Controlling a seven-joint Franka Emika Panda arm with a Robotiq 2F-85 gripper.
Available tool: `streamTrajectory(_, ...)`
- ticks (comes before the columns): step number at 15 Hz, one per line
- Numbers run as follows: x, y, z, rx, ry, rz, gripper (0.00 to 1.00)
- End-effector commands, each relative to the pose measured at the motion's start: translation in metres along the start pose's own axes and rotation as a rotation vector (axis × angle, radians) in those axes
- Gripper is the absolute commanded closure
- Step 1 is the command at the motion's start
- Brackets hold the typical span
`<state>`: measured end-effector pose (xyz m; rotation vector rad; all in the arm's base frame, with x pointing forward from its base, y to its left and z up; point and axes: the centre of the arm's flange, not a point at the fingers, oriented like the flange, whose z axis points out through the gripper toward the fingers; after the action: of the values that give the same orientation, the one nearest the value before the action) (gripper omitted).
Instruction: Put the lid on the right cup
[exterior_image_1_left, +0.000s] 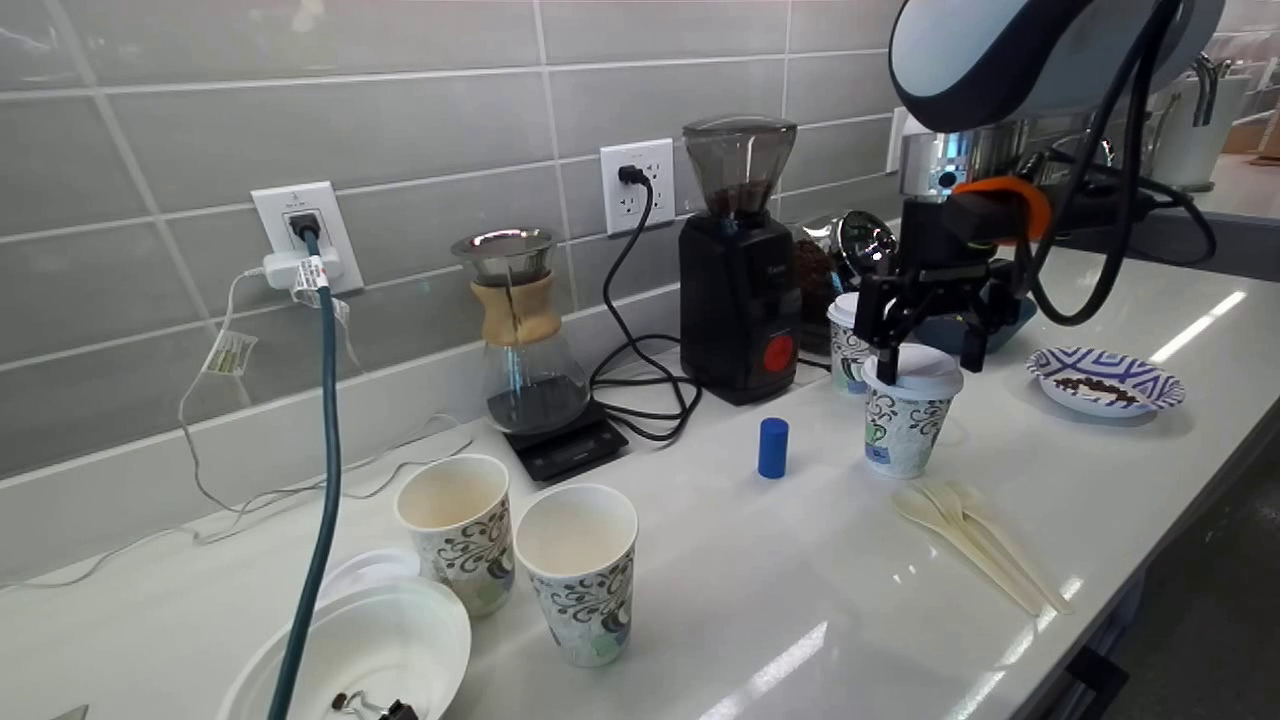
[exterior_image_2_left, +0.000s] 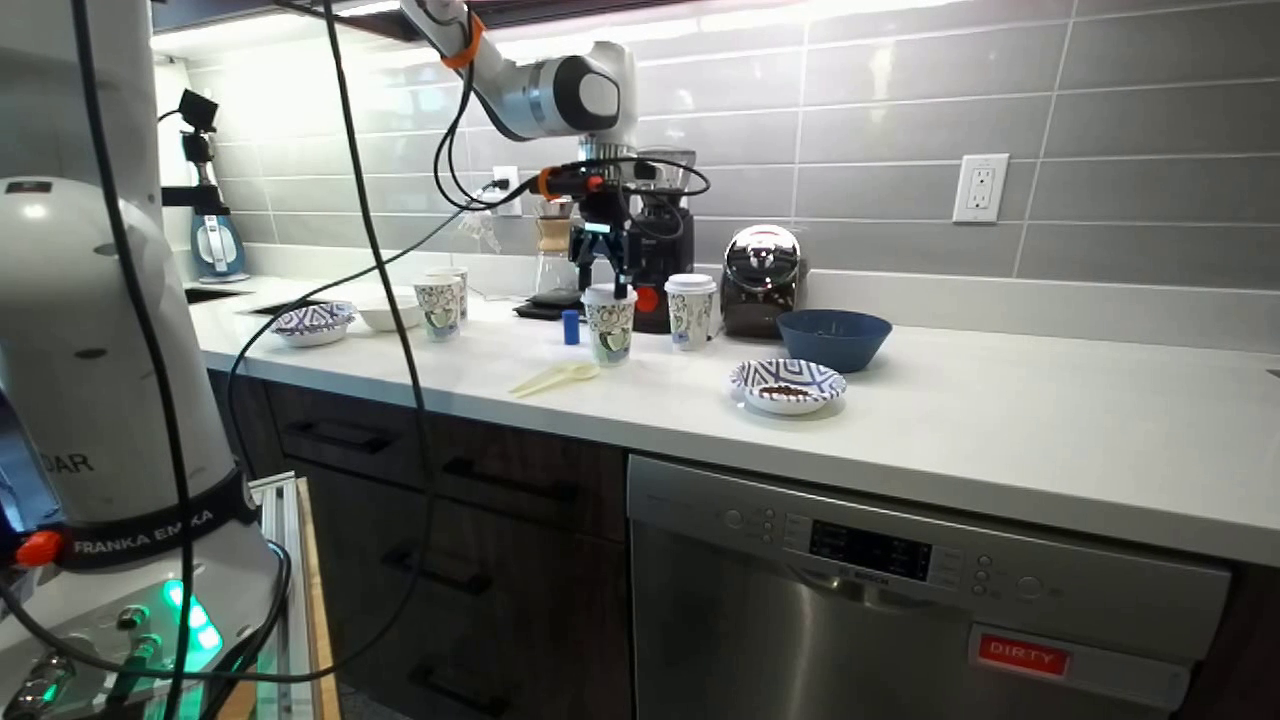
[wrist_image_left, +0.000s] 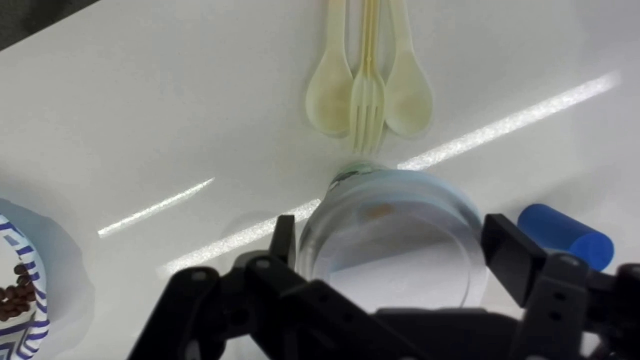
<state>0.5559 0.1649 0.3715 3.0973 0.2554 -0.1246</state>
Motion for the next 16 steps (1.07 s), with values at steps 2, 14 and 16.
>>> streamTrajectory(2, 0.002, -0.0025, 0.0063, -0.012, -0.009, -0.019, 0.04)
streamTrajectory(14, 0.001, -0.001, 0.0012, -0.016, -0.003, -0.01, 0.01)
streamTrajectory(16, 0.0005, -0.0007, 0.0, -0.014, -0.001, -0.011, 0.03)
